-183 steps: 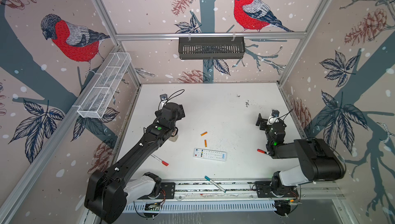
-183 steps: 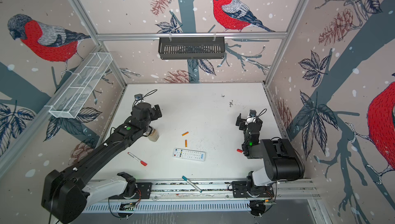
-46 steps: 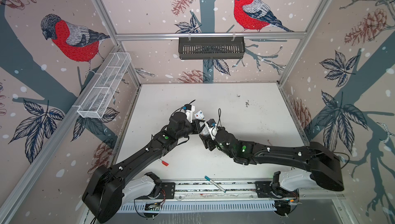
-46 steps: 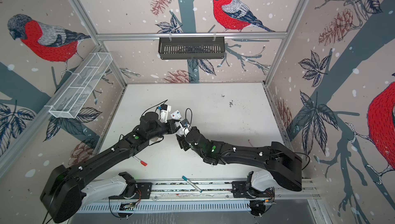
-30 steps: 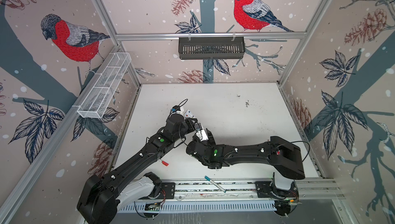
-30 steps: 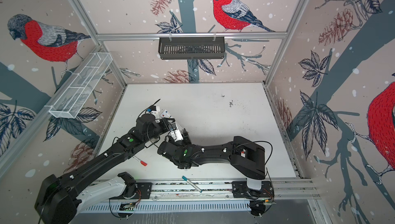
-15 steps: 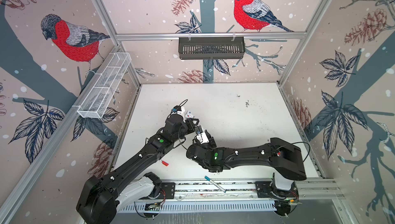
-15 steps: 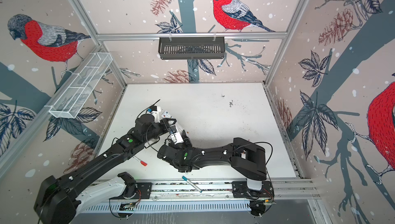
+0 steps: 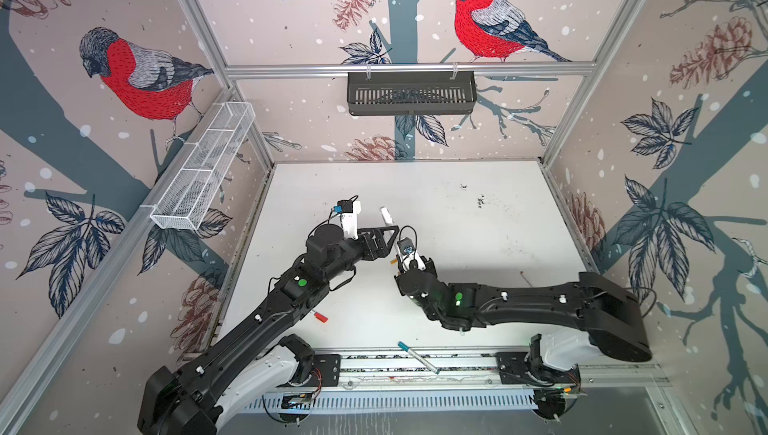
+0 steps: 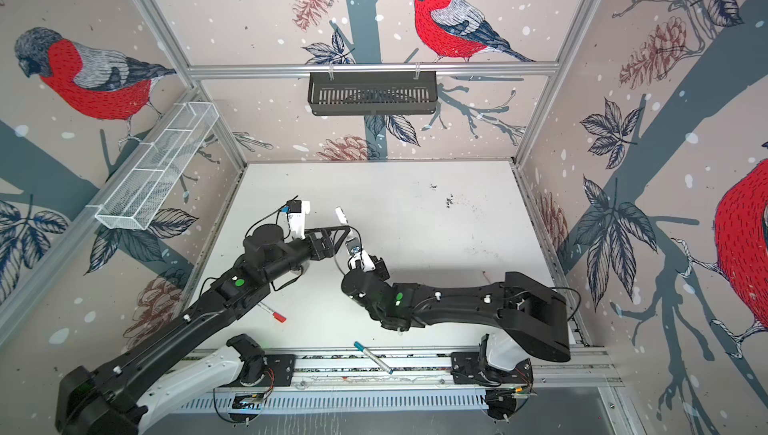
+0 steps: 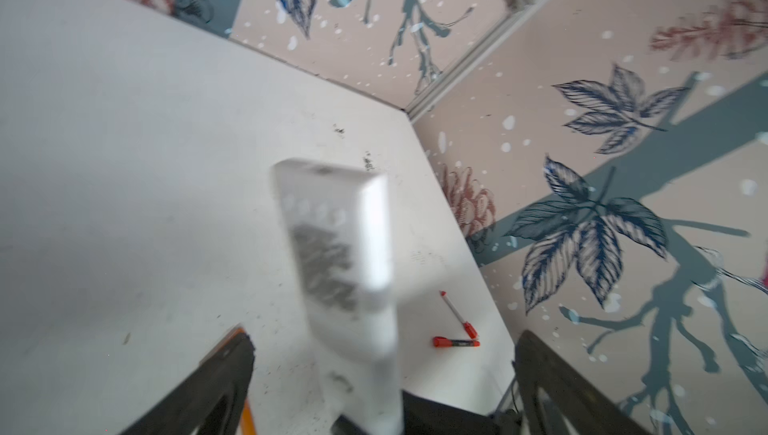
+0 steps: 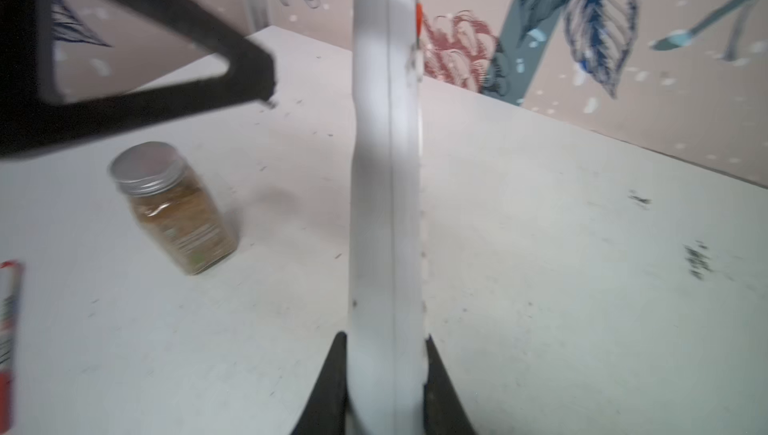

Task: Load the batteries into the remote control

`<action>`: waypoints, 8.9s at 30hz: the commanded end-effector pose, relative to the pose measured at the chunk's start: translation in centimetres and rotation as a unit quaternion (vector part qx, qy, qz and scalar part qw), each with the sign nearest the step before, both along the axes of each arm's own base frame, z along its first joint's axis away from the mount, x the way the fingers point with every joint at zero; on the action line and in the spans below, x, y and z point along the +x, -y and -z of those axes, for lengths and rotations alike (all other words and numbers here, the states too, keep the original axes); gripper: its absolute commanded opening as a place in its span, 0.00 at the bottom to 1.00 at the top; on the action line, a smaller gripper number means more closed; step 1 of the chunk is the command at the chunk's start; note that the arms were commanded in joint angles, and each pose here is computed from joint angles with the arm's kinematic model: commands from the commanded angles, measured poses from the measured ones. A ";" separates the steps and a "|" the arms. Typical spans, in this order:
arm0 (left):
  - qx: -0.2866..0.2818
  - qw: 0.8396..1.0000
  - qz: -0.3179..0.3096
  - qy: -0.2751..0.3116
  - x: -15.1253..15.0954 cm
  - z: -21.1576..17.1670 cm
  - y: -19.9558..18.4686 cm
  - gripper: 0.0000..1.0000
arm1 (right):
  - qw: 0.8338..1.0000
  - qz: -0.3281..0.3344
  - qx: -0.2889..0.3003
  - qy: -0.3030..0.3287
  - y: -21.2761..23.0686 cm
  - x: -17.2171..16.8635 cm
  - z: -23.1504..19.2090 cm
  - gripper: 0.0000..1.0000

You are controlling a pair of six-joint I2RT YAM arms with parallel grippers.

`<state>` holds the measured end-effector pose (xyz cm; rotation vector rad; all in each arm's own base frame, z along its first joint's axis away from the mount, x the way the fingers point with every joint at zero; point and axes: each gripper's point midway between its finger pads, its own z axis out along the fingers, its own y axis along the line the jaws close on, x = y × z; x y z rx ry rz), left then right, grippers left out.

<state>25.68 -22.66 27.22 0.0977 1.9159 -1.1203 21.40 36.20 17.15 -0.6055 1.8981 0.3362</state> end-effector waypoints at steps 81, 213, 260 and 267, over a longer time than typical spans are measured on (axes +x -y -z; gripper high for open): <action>-0.039 0.985 0.126 0.115 -1.1 0.0 4.1 0.00 | 0.948 -0.099 0.217 -0.210 10.7 1.2 -2.3 0.99; 0.124 0.991 -0.038 -0.022 1.9 19.9 4.8 0.00 | 0.932 0.192 0.036 -0.305 11.8 4.0 10.6 1.00; 0.092 0.995 0.043 -0.004 0.4 19.1 7.3 0.00 | 0.979 -0.155 0.053 -0.124 9.8 0.6 4.4 0.84; 0.088 0.994 0.068 -0.004 0.2 19.1 8.3 0.00 | 0.975 -0.170 0.031 -0.139 9.6 0.5 6.2 0.79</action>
